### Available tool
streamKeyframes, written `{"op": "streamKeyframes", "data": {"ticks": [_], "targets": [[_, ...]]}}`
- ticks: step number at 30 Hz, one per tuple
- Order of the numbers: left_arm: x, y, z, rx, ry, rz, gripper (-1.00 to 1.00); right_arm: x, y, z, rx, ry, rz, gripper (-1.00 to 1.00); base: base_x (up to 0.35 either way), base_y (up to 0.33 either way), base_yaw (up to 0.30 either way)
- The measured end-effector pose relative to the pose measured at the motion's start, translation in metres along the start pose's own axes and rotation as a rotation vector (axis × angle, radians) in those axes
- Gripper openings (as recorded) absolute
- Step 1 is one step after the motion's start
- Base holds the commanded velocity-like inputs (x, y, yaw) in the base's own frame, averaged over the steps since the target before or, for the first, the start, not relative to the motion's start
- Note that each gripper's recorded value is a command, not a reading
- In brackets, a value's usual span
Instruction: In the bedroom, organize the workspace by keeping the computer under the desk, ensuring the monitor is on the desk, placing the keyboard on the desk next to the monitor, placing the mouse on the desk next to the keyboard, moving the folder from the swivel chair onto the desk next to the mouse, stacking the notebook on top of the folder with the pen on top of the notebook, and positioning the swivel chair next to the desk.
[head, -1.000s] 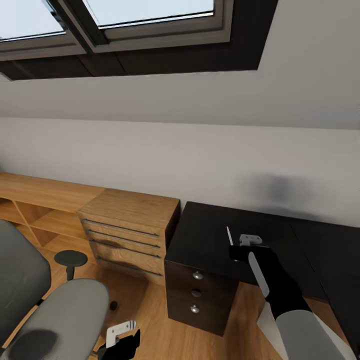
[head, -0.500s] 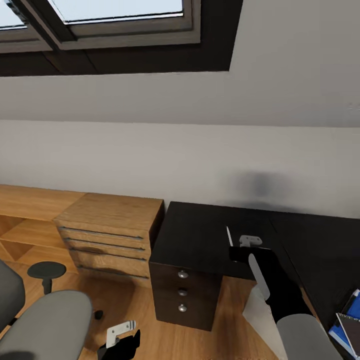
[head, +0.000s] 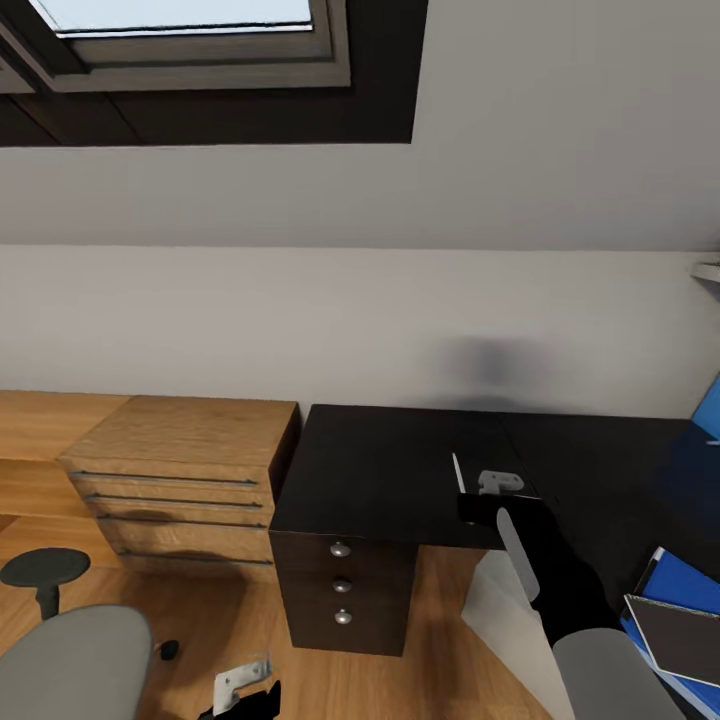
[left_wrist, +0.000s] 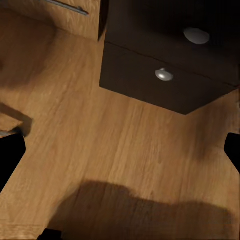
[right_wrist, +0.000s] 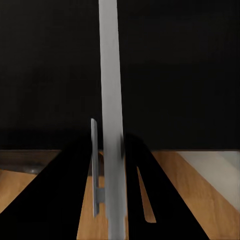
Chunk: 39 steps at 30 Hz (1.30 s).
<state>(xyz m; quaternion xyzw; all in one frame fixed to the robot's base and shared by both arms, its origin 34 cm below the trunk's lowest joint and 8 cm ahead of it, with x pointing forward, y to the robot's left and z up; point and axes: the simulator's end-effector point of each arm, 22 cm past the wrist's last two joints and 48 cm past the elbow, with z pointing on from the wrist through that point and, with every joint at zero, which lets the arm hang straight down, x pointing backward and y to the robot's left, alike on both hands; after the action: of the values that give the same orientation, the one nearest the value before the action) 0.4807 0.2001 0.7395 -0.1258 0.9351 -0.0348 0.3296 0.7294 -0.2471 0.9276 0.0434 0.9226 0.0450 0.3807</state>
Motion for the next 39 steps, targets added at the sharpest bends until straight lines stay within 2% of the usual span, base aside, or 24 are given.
{"op": "streamKeyframes", "data": {"ticks": [1, 10, 12, 16, 21, 25, 39], "targets": [[0.020, 0.006, 0.003, -0.011, 0.040, 0.005, 1.00, 0.001, 0.000, 0.000, 0.000, 0.002, 0.000, -1.00, 0.000, 0.000, -0.010], [0.066, 0.033, 0.007, -0.053, 0.129, 0.032, 1.00, 0.001, 0.000, 0.000, -0.001, 0.003, 0.000, -1.00, 0.000, 0.000, -0.004], [0.068, 0.035, 0.008, -0.057, 0.124, 0.031, 1.00, 0.001, 0.000, 0.000, 0.000, 0.003, 0.000, -1.00, 0.000, 0.000, -0.066], [0.061, 0.039, 0.010, -0.064, 0.075, 0.024, 1.00, 0.001, 0.001, 0.000, -0.002, 0.003, 0.001, -1.00, 0.000, 0.000, -0.166], [0.043, 0.049, 0.011, -0.075, -0.008, 0.024, 1.00, 0.000, 0.001, 0.000, -0.002, 0.000, 0.001, -1.00, 0.000, 0.000, -0.234], [0.038, 0.053, 0.011, -0.081, -0.032, 0.025, 1.00, 0.001, 0.001, 0.000, -0.002, 0.000, 0.002, -1.00, 0.000, 0.000, -0.255], [0.044, 0.065, 0.011, -0.104, -0.024, 0.023, 1.00, 0.010, 0.002, 0.001, -0.003, 0.015, 0.004, -1.00, 0.000, 0.000, -0.263]]}}
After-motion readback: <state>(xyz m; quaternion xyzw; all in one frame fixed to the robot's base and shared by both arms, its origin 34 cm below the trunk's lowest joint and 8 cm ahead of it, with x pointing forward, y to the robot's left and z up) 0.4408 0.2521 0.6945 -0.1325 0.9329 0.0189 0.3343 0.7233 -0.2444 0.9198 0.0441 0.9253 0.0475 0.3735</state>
